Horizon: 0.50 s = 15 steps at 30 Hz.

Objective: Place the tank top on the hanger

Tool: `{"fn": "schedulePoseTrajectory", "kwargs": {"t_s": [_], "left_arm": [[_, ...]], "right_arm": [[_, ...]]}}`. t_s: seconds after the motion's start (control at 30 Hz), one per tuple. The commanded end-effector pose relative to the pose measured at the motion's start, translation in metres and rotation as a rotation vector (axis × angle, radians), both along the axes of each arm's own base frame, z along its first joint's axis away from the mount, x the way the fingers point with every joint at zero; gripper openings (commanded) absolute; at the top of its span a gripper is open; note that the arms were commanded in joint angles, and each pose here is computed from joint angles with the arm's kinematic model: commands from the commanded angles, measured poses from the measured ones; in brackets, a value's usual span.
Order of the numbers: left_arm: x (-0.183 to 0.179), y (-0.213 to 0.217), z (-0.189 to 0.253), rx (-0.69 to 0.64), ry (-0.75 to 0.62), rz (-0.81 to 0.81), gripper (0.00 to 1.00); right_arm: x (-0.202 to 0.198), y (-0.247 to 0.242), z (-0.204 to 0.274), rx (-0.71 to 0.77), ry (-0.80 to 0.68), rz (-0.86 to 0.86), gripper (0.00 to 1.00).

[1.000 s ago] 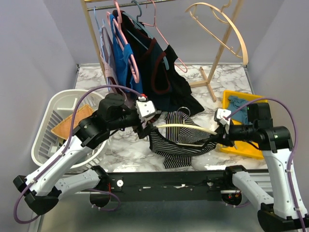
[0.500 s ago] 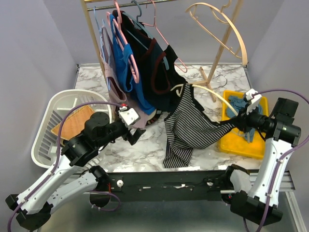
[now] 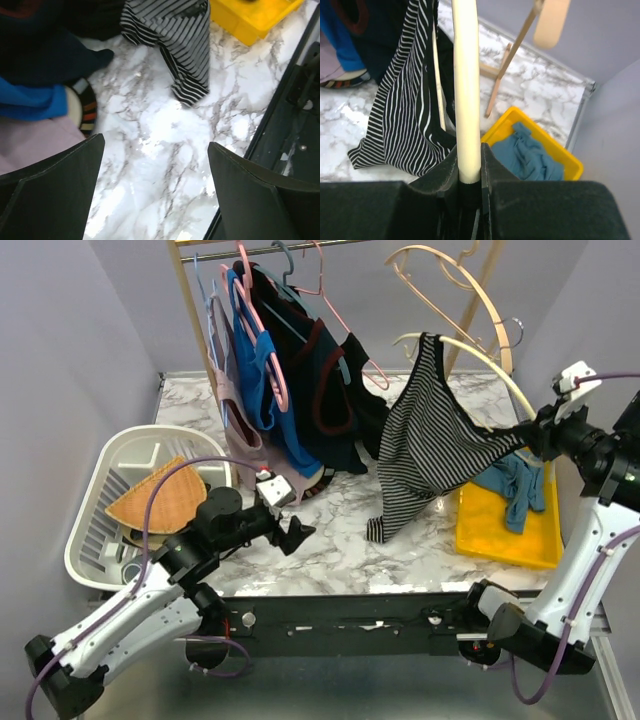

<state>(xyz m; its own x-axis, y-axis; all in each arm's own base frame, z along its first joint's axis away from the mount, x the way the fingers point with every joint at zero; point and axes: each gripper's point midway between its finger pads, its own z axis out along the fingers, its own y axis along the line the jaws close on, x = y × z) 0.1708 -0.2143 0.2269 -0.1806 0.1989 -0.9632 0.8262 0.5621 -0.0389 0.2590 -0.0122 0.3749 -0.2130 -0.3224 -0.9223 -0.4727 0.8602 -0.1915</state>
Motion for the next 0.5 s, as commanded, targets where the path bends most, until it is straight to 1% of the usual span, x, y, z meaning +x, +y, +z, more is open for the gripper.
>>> {"fn": "schedulePoseTrajectory", "kwargs": {"t_s": [0.0, 0.03, 0.07, 0.13, 0.17, 0.2, 0.23, 0.27, 0.3, 0.33, 0.37, 0.4, 0.43, 0.47], "left_arm": [[-0.011, -0.044, -0.003, -0.144, 0.095, -0.117, 0.99], [-0.009, -0.048, -0.006, -0.141, 0.089, -0.102, 0.99], [-0.008, -0.055, -0.004, -0.150, 0.064, -0.104, 0.99], [-0.013, -0.075, -0.018, -0.107, 0.059, -0.117, 0.99], [-0.012, -0.084, -0.013, -0.122, 0.034, -0.122, 0.99], [-0.008, -0.094, -0.029, -0.084, 0.053, -0.107, 0.99], [-0.011, -0.104, -0.032, -0.073, 0.045, -0.116, 0.99], [-0.003, -0.115, -0.024, -0.096, 0.008, -0.095, 0.99], [0.006, -0.124, -0.045, -0.035, 0.011, -0.066, 0.99], [0.011, -0.132, -0.049, -0.022, 0.000, -0.051, 0.99], [0.021, -0.144, -0.037, -0.044, -0.034, -0.019, 0.99], [0.029, -0.154, -0.060, 0.010, -0.023, -0.001, 0.99], [0.037, -0.161, -0.062, 0.018, -0.034, 0.019, 0.99], [0.047, -0.175, -0.047, -0.019, -0.063, 0.037, 0.99]], "right_arm": [[0.017, -0.004, 0.042, -0.002, -0.078, 0.021, 0.00], [0.017, -0.004, 0.055, -0.014, -0.103, 0.022, 0.00], [0.019, -0.005, 0.058, -0.007, -0.103, 0.021, 0.00], [0.025, -0.007, 0.069, -0.005, -0.120, 0.021, 0.01], [0.026, -0.006, 0.073, 0.006, -0.120, 0.021, 0.00], [0.031, -0.007, 0.073, 0.017, -0.112, 0.028, 0.00], [0.032, -0.006, 0.076, 0.018, -0.114, 0.027, 0.00], [0.032, -0.004, 0.084, 0.021, -0.128, 0.029, 0.00], [0.033, -0.004, 0.085, 0.027, -0.128, 0.032, 0.01], [0.033, -0.003, 0.089, 0.024, -0.139, 0.031, 0.00], [0.031, -0.002, 0.097, 0.021, -0.156, 0.029, 0.00], [0.029, -0.001, 0.102, 0.015, -0.168, 0.028, 0.01], [0.028, -0.001, 0.105, 0.012, -0.172, 0.022, 0.00], [0.027, 0.000, 0.108, 0.009, -0.179, 0.020, 0.01]]}}
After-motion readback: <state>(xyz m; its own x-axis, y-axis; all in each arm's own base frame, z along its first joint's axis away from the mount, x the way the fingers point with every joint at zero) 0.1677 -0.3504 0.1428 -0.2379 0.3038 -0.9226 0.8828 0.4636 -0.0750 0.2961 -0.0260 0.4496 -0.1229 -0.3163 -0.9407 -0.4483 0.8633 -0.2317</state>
